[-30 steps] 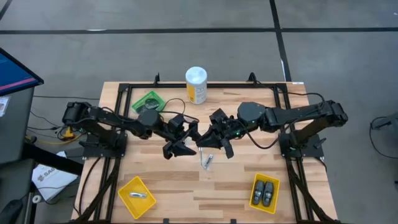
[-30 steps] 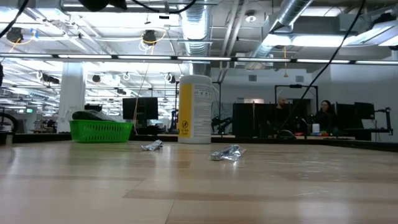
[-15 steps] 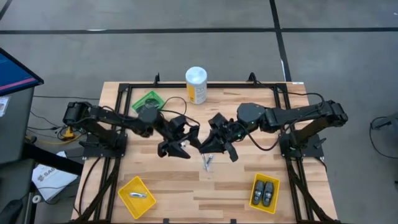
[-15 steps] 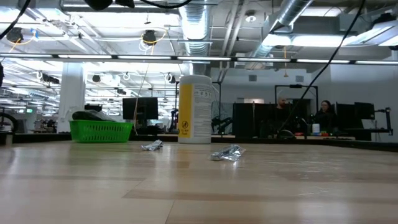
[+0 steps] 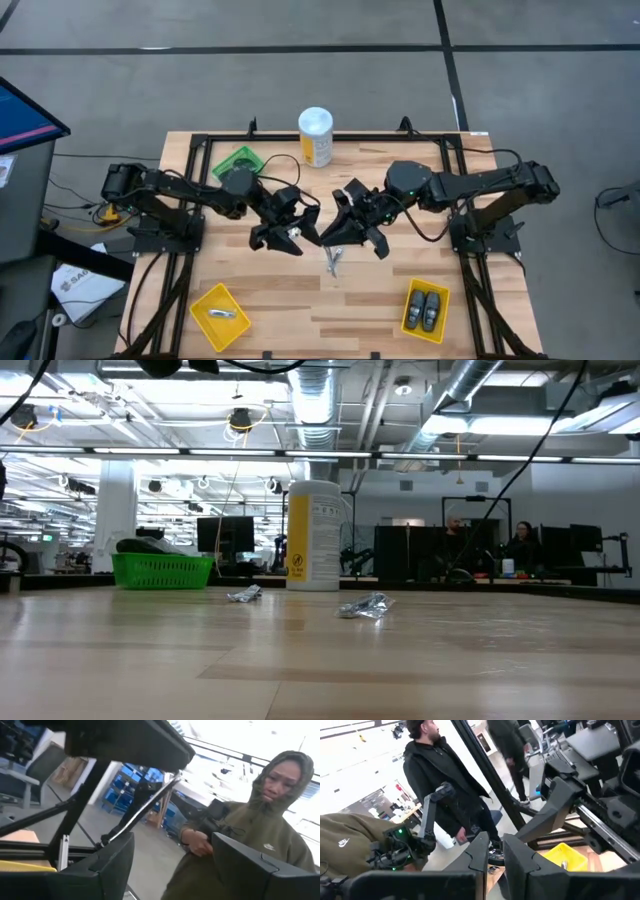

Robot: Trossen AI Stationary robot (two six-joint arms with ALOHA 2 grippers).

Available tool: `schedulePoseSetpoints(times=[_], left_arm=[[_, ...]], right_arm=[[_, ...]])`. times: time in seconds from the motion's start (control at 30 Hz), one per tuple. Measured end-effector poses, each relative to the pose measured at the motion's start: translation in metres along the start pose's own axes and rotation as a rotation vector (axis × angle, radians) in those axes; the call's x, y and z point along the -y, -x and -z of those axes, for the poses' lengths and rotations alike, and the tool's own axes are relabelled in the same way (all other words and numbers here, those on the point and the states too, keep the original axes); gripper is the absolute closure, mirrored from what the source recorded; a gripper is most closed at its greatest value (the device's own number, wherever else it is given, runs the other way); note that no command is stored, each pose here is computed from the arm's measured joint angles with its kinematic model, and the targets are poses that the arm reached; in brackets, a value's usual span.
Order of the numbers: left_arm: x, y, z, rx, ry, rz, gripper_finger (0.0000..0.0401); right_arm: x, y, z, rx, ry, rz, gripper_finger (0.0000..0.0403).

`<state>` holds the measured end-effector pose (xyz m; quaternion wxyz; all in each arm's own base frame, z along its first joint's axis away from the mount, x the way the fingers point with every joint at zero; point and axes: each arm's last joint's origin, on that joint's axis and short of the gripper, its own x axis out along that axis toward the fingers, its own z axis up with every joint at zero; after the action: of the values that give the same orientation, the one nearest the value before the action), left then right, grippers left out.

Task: Pick & Place Travel size toiletries
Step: Put the nail cutter into the left yellow bin

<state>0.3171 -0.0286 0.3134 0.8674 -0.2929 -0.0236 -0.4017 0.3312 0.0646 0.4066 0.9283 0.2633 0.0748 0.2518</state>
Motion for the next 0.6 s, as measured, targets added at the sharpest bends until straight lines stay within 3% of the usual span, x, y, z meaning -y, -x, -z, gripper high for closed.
schedulePoseSetpoints(times=[0.13, 0.4, 0.5, 0.6], left_arm=[[0.001, 0.0, 0.001, -0.041, 0.042, 0.033, 0.0148], [0.0, 0.0, 0.001, -0.04, 0.079, 0.03, 0.0151], [-0.002, 0.002, -0.001, 0.011, 0.043, -0.02, 0.0154], [-0.007, 0.004, -0.006, 0.094, -0.071, -0.112, 0.016]], right_arm=[[0.005, 0.005, -0.005, 0.014, 0.021, 0.021, 0.0377], [-0.01, 0.037, -0.027, 0.095, 0.199, 0.023, 0.0376], [-0.017, 0.049, -0.035, 0.142, 0.264, 0.048, 0.0377], [-0.018, 0.055, -0.038, 0.173, 0.341, 0.122, 0.0375]])
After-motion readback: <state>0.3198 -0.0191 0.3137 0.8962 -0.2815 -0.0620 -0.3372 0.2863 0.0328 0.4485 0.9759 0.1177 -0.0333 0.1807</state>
